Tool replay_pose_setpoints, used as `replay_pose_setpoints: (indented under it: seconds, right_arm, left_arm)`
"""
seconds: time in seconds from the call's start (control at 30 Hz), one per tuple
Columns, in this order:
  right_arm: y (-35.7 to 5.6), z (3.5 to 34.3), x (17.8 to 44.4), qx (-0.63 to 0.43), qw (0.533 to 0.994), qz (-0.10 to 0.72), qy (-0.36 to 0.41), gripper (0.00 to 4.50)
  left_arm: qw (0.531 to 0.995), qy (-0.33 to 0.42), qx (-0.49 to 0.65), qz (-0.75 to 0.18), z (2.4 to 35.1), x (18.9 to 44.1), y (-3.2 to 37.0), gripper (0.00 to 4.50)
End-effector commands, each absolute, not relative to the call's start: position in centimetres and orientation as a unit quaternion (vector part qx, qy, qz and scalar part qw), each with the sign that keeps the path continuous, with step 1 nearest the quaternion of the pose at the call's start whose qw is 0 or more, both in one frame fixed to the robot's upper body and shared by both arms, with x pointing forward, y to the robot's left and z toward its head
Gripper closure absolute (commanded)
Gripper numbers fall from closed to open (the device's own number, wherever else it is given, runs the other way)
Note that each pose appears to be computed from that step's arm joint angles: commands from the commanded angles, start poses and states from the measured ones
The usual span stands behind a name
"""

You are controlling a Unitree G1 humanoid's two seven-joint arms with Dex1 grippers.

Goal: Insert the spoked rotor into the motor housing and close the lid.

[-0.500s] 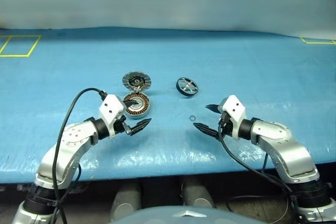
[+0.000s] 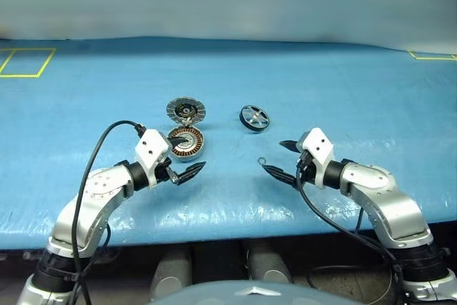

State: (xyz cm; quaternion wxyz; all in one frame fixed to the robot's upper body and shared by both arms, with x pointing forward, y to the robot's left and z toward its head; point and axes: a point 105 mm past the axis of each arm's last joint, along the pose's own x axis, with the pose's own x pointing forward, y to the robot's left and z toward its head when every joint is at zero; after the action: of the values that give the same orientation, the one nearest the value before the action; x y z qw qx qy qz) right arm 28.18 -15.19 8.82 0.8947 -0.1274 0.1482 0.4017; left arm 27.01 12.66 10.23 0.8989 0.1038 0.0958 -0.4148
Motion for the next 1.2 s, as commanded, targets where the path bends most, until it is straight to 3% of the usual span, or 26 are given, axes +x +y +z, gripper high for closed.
replay_pose_setpoints:
  seconds: [0.03, 0.83, 1.0, 1.2]
  right_arm:
    - [-15.3, 10.3, 28.7, -0.137, 0.901, 0.395, 0.117, 0.02]
    - [-13.1, 9.6, 29.8, -0.139, 0.894, 0.414, 0.104, 0.02]
    - [-12.1, 8.4, 29.2, -0.127, 0.891, 0.423, 0.108, 0.02]
    - [-10.4, 7.3, 28.7, -0.109, 0.887, 0.437, 0.106, 0.02]
  left_arm:
    - [0.897, 0.081, 0.105, -0.421, 10.9, 26.8, 12.1, 0.00]
    - [0.901, 0.116, 0.089, -0.408, 9.9, 26.7, 14.8, 0.00]
    - [0.863, 0.151, 0.187, -0.445, 11.3, 27.5, 16.7, 0.00]
    - [0.759, 0.206, 0.333, -0.520, 13.4, 29.3, 17.9, 0.00]
